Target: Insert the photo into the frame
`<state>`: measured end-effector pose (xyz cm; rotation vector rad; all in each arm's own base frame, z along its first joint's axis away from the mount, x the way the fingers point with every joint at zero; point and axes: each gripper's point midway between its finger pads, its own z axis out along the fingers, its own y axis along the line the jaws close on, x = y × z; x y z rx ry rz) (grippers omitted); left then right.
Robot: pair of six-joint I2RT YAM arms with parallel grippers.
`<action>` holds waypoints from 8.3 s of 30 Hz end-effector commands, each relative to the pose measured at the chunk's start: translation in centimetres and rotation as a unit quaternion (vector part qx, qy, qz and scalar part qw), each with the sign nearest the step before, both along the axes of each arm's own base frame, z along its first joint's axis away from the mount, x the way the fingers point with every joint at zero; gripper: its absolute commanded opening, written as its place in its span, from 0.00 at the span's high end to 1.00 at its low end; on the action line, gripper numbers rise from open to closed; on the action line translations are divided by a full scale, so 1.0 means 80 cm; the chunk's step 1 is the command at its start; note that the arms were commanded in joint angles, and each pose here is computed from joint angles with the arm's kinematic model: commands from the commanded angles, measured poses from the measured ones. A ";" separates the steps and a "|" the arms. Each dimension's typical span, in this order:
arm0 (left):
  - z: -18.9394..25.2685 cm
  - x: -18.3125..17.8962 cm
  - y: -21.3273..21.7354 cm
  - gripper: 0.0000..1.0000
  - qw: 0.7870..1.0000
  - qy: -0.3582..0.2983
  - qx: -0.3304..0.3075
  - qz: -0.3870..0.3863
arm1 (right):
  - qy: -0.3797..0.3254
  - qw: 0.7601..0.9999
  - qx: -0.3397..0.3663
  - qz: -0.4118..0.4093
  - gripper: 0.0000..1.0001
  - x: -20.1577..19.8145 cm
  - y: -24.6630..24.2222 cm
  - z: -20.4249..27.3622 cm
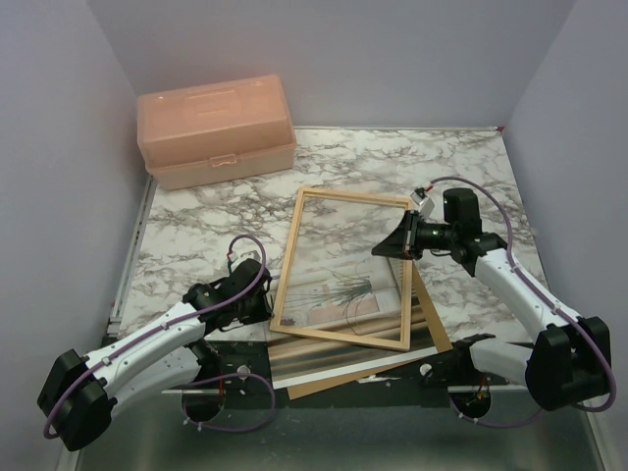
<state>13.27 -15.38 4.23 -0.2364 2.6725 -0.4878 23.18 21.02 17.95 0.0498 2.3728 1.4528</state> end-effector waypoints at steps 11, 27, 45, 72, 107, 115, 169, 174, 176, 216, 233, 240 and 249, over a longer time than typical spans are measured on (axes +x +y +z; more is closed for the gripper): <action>-0.007 -0.002 0.014 0.90 0.999 -0.001 0.033 -0.003 | -0.030 0.999 0.024 0.022 0.99 0.002 0.005 0.030; -0.011 -0.004 0.016 0.90 0.999 0.002 0.035 -0.003 | -0.012 1.000 0.000 0.016 0.99 0.008 0.002 -0.008; -0.011 -0.004 0.017 0.94 0.999 0.002 0.037 -0.003 | -0.012 0.998 -0.060 0.010 0.99 0.022 -0.010 -0.028; -0.011 -0.004 0.017 0.94 0.999 -0.001 0.035 -0.003 | -0.049 0.999 0.008 0.001 0.99 0.031 0.005 -0.003; -0.011 -0.003 0.015 0.95 0.999 -0.001 0.035 -0.012 | 0.014 0.995 -0.101 -0.020 0.99 0.020 -0.024 -0.085; -0.010 -0.003 0.014 0.95 0.999 0.000 0.036 -0.013 | 0.025 0.992 -0.118 -0.022 0.99 0.017 -0.029 -0.102; -0.011 -0.003 0.013 0.98 0.999 -0.004 0.035 -0.016 | 0.028 0.996 -0.078 -0.033 0.96 0.013 -0.020 -0.117; -0.010 -0.003 0.013 0.98 0.999 -0.005 0.036 -0.017 | 0.030 0.995 -0.089 -0.029 0.92 0.018 -0.021 -0.116; -0.010 -0.003 0.013 0.98 0.999 -0.006 0.036 -0.017 | 0.029 0.995 -0.087 -0.028 0.87 0.018 -0.020 -0.114; -0.011 -0.004 0.012 0.99 0.999 -0.006 0.041 -0.023 | 0.000 1.000 0.002 -0.011 0.82 0.011 0.000 -0.076; -0.010 -0.003 0.011 1.00 0.999 -0.008 0.043 -0.024 | -0.022 0.996 0.086 -0.012 0.86 0.010 0.013 -0.046; -0.011 -0.004 0.012 1.00 0.999 -0.007 0.045 -0.025 | -0.017 0.993 0.113 -0.027 0.87 0.010 0.014 -0.036; -0.010 -0.004 0.011 1.00 0.999 -0.008 0.045 -0.026 | -0.021 0.993 0.112 -0.030 0.88 0.013 0.015 -0.036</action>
